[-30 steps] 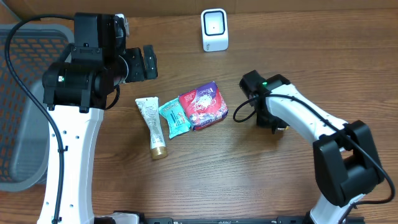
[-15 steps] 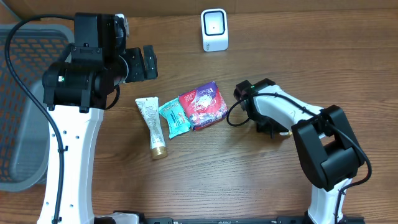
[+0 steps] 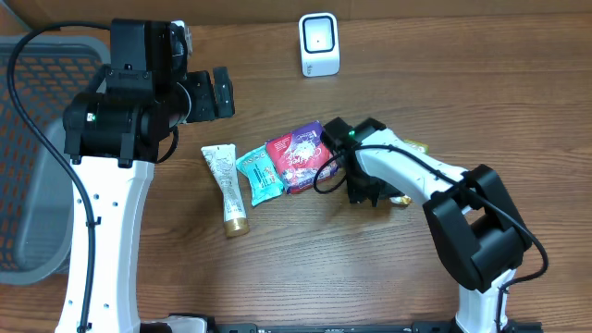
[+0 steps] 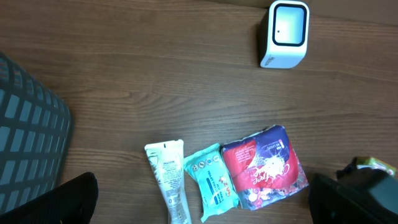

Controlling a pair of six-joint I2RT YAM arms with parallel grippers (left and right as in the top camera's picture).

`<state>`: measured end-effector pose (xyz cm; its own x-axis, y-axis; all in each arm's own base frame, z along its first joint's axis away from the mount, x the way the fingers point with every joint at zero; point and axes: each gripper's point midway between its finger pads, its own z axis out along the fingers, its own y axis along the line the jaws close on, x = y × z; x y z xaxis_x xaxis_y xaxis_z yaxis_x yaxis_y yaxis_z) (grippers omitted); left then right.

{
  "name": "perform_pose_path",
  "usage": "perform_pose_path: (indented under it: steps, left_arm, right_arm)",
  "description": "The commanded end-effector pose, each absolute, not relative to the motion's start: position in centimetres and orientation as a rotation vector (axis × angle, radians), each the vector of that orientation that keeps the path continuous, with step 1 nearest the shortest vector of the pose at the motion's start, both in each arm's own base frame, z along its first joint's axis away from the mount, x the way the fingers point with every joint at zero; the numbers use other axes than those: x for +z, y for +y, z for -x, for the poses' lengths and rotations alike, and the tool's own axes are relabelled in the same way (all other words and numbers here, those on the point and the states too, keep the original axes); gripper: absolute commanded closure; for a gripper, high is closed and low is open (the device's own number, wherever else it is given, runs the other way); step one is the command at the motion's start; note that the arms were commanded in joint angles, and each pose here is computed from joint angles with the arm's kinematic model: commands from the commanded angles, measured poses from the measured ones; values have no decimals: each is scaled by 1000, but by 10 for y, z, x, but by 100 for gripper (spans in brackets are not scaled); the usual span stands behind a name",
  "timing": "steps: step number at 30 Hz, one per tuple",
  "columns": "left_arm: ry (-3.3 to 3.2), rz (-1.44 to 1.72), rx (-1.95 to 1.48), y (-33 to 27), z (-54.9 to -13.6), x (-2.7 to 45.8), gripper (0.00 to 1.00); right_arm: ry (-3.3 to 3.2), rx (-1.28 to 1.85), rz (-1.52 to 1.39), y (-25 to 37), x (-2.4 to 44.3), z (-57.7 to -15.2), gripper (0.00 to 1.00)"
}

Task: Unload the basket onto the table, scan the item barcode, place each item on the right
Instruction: 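Lift the green-tea carton with the right gripper toward the scanner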

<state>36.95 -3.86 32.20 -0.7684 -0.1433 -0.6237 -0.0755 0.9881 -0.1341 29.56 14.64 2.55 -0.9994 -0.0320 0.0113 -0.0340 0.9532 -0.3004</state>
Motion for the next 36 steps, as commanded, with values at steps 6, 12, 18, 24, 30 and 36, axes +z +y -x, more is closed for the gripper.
perform_pose_path:
  steps: [6,12,18,24,30,36]
  left_arm:
    - [2442,132,-136,-40,-371,325,0]
    - [2442,132,-136,-40,-371,325,0]
    - [2442,132,-136,-40,-371,325,1]
    - [2442,132,-137,-40,-371,325,1]
    - [2442,132,-137,-40,-371,325,1]
    - [2442,132,-136,-40,-371,325,0]
  right_arm:
    - [-3161,156,548,113,102,-317,11]
    - [-3024,-20,824,117,66,-308,12]
    - [-2970,-25,973,115,29,-296,19]
    - [-3002,-43,955,114,15,-296,20]
    - [-3119,27,729,105,15,-305,23]
    - [-3170,110,625,96,15,-308,26]
